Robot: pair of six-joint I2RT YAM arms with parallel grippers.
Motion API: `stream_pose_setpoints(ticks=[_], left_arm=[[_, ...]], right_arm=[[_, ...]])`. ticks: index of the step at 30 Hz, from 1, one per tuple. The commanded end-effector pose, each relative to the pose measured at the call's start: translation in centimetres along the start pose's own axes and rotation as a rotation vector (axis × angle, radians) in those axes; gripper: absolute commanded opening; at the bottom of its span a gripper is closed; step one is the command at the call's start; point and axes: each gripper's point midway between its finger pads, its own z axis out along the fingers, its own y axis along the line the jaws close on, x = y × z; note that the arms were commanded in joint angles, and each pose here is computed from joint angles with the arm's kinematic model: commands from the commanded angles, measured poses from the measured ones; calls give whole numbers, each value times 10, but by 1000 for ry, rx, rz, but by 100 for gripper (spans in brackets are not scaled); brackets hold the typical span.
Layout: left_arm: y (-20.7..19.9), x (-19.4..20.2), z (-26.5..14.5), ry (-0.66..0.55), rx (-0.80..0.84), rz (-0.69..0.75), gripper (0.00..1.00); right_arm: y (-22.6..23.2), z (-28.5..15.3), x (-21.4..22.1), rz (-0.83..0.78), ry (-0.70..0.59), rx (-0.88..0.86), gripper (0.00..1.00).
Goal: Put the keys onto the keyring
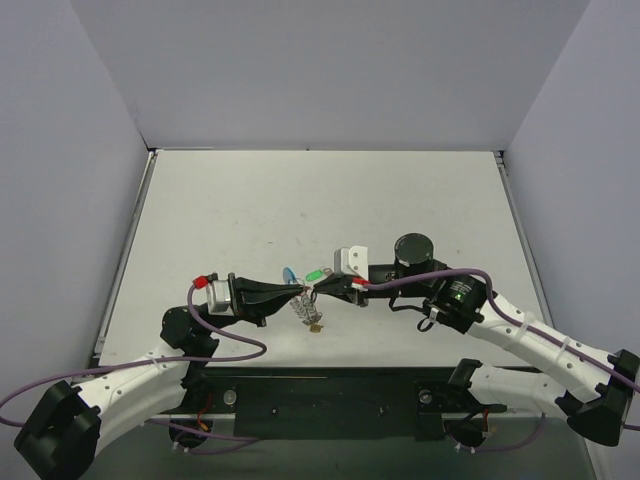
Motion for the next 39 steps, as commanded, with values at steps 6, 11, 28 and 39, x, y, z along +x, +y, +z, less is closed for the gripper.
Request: stream_pose_setpoints(ticks=[6,11,28,39], left_arm=[[-11,-27,5,-92,50,51,0],[-11,-27,6,-91,54,50,0],[-8,-27,3,-90,24,68,0],[-8,-24,4,-76,26,69,0]], right_arm=[[-9,2,-27,-31,-80,28,0],[-9,3,-27,-37,-76,25,0],[-8,0,-29,-50,-68,19,0],[-8,1,-34,-42,-81,14,0]])
